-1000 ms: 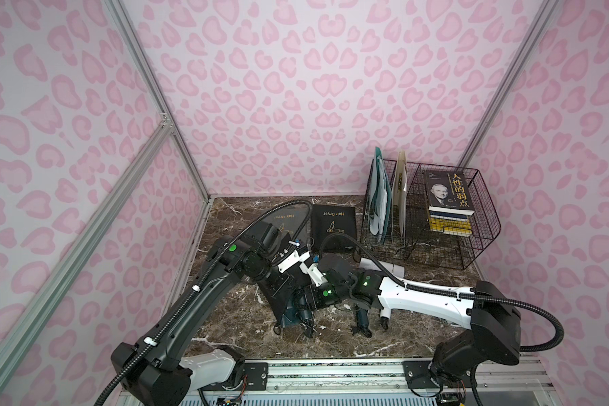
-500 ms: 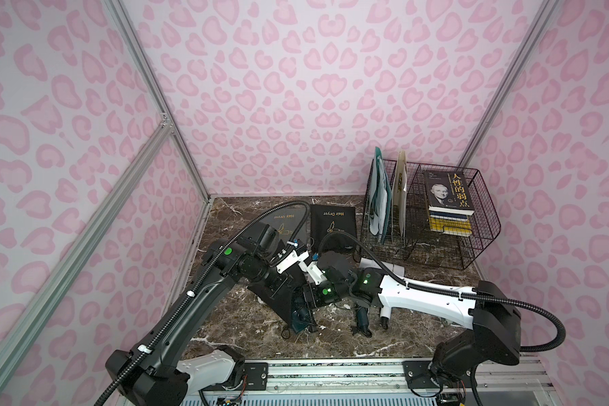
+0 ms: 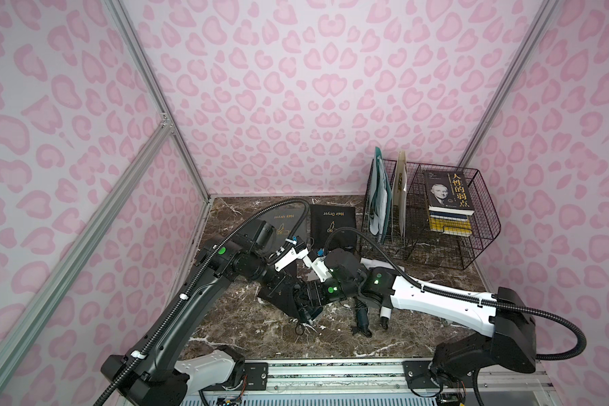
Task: Pack away hair dryers
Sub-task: Place the hair dryer in the drawstring bag.
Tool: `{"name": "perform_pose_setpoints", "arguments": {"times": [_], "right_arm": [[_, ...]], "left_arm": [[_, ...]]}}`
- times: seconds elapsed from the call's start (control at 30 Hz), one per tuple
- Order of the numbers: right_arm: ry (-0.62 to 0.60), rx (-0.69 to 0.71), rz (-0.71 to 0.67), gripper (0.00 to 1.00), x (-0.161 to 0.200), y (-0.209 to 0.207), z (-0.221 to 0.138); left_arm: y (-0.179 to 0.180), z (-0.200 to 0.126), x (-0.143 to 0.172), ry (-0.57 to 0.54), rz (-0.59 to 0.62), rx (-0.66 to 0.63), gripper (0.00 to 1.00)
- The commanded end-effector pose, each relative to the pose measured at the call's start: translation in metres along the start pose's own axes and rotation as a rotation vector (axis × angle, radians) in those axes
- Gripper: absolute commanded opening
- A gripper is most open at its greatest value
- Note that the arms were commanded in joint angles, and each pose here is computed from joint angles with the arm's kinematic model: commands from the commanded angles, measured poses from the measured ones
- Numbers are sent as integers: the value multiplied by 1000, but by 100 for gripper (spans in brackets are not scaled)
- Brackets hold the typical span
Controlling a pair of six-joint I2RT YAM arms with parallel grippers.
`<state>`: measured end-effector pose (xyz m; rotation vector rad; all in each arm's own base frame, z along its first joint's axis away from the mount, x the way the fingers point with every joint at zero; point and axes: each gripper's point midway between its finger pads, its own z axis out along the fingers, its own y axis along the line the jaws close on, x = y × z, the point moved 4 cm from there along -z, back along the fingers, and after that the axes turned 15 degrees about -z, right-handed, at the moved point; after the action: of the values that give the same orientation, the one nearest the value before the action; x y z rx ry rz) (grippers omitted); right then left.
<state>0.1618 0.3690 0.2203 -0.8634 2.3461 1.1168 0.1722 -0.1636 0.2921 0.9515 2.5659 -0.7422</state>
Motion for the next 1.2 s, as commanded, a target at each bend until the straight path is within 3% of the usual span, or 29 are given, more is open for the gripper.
{"name": "perform_pose_setpoints", "arguments": {"times": [0.0, 0.33, 0.5, 0.73, 1.17], "right_arm": [[-18, 72, -33, 49, -2, -6, -11], [-137, 104, -69, 50, -11, -7, -48], [-137, 157, -106, 48, 7, -19, -45], [-212, 106, -148, 48, 31, -11, -42], [-232, 176, -194, 53, 36, -11, -28]], "left_arm": [[-11, -7, 0, -9, 37, 57, 2], [-14, -10, -2, -8, 40, 77, 2], [-19, -16, -9, -26, 42, 98, 2], [-22, -17, -9, -23, 31, 119, 2], [-25, -20, -12, -26, 28, 143, 2]]}}
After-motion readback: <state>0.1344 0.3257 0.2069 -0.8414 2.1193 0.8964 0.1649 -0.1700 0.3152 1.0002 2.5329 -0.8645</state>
